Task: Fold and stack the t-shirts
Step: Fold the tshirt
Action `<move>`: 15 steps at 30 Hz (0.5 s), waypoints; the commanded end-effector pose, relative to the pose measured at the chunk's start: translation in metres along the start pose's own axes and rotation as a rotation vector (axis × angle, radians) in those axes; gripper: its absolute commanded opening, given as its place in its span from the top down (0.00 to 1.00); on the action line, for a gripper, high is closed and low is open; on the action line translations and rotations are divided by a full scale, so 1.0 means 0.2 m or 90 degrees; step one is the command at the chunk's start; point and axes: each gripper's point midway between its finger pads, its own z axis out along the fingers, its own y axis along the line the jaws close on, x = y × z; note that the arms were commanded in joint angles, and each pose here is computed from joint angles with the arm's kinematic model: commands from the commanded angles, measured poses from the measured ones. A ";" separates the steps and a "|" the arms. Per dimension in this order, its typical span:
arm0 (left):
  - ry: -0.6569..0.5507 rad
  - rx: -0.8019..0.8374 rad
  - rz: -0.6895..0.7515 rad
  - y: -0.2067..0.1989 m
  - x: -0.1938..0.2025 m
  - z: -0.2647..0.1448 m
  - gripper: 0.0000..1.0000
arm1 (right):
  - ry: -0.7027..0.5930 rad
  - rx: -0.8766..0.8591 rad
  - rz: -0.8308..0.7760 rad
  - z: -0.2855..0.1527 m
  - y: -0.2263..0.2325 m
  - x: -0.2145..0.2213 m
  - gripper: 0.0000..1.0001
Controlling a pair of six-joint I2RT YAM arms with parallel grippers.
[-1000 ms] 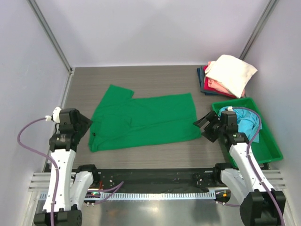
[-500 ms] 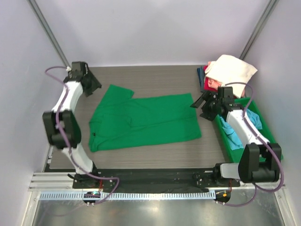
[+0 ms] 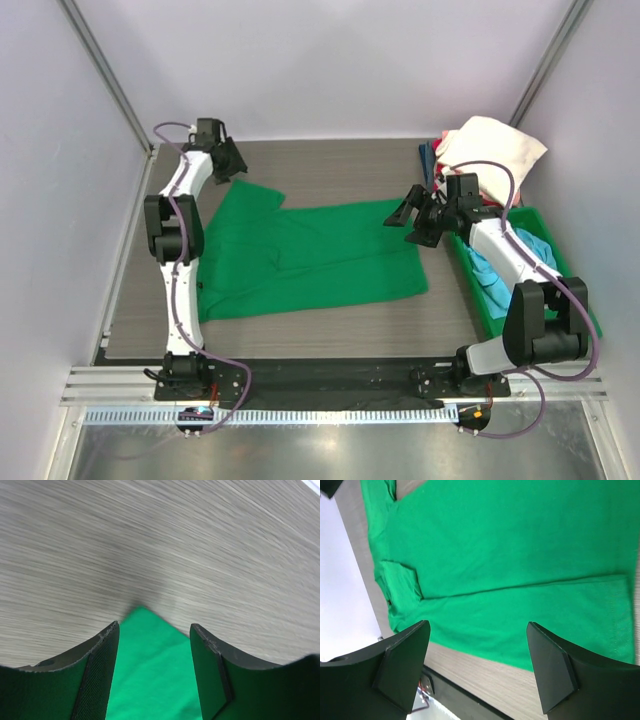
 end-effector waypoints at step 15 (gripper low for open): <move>-0.026 -0.056 0.056 -0.01 0.02 -0.10 0.44 | -0.005 0.036 -0.051 0.04 0.01 -0.07 0.16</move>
